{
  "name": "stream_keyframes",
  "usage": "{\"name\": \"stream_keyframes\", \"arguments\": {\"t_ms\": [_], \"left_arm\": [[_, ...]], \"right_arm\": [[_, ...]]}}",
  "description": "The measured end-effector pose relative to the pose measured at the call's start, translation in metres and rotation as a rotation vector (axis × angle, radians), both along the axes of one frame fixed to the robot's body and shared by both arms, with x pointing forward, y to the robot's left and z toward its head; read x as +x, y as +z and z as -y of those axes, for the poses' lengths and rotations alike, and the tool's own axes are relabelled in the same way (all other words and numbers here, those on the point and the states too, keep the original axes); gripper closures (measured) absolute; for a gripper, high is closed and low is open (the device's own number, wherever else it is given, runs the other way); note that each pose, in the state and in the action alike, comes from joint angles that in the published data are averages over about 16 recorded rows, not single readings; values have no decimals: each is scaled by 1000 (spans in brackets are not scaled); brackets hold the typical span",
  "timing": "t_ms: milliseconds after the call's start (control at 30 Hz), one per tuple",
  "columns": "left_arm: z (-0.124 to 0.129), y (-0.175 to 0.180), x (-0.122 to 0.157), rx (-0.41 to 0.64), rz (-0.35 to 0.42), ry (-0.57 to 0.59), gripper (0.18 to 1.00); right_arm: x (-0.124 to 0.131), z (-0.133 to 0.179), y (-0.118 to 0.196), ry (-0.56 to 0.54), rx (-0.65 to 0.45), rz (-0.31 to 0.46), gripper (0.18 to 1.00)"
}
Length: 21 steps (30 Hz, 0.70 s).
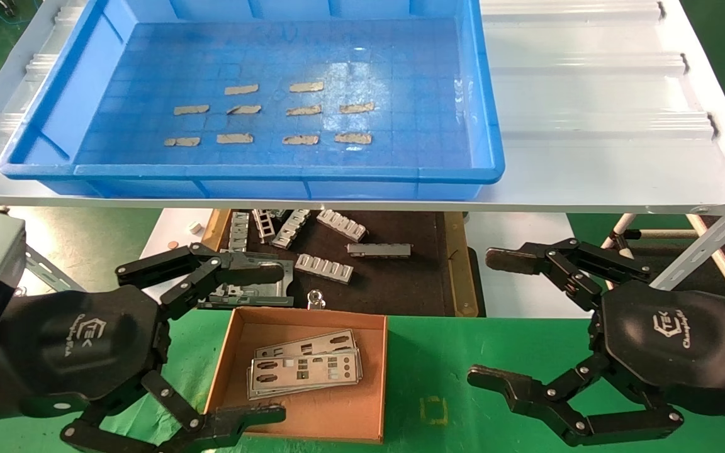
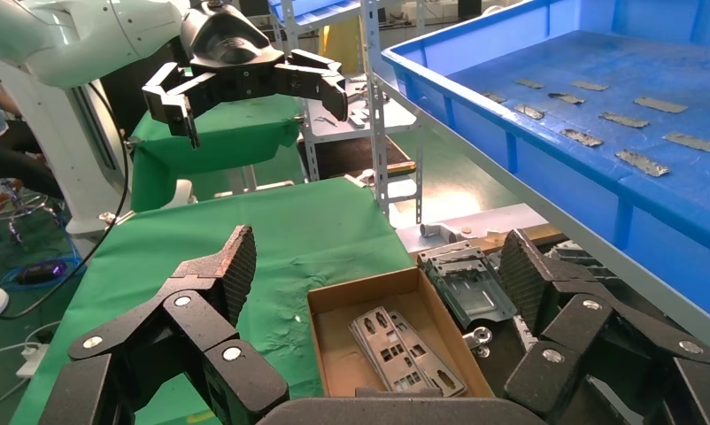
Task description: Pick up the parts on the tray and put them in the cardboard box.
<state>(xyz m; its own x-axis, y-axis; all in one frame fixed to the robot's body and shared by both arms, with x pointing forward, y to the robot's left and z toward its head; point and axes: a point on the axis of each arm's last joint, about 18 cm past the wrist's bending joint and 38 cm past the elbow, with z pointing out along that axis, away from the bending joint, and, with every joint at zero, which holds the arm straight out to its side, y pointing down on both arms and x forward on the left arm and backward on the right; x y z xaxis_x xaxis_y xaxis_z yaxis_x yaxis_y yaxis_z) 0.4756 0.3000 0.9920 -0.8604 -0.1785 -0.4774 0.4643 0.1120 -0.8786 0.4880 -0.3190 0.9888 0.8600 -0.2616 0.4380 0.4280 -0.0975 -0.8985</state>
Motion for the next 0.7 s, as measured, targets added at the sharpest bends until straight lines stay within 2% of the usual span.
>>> {"name": "stream_keyframes", "arguments": {"t_ms": [700], "left_arm": [[0,0,0,0,0,0,184]], "right_arm": [[0,0,0,0,0,0,178]]}}
